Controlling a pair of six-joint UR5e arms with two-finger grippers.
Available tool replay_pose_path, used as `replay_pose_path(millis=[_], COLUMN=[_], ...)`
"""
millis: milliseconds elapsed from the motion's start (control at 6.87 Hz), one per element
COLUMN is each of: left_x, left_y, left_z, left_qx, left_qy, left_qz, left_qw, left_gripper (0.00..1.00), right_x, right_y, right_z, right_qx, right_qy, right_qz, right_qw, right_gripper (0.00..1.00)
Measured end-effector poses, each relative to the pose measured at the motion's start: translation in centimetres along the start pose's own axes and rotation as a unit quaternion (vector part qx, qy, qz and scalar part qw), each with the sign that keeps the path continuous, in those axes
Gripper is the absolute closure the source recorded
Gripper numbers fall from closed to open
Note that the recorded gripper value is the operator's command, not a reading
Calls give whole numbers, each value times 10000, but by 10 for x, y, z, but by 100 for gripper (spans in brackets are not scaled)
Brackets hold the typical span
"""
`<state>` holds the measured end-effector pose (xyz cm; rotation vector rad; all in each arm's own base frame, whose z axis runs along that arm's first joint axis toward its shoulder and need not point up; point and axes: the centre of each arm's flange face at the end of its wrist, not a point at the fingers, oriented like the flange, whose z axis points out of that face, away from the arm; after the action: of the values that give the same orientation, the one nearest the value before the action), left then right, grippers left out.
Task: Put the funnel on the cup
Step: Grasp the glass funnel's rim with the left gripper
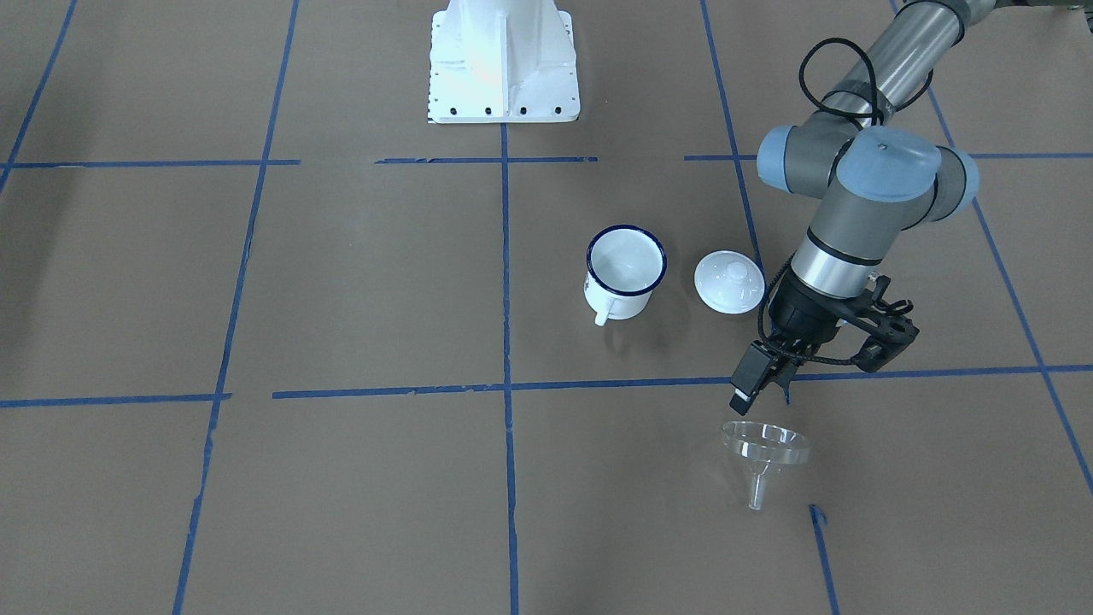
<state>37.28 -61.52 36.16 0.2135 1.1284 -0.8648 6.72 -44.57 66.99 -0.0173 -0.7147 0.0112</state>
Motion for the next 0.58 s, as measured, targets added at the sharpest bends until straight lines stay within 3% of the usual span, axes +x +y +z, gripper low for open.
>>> replay_pose_path(millis=[291,582], left_x=[4,-4], left_y=[-6,-9], left_z=[19,33], left_qx=[247,276], left_qy=[35,42], left_qz=[-255,-278], left_qw=[9994,9992], left_gripper=[0,1], right_x=[0,0], right_y=[0,0], right_z=[1,1], right_qx=[-6,-6], right_qy=[0,0], right_qz=[5,5], right_qw=[10000,10000], right_gripper=[0,0])
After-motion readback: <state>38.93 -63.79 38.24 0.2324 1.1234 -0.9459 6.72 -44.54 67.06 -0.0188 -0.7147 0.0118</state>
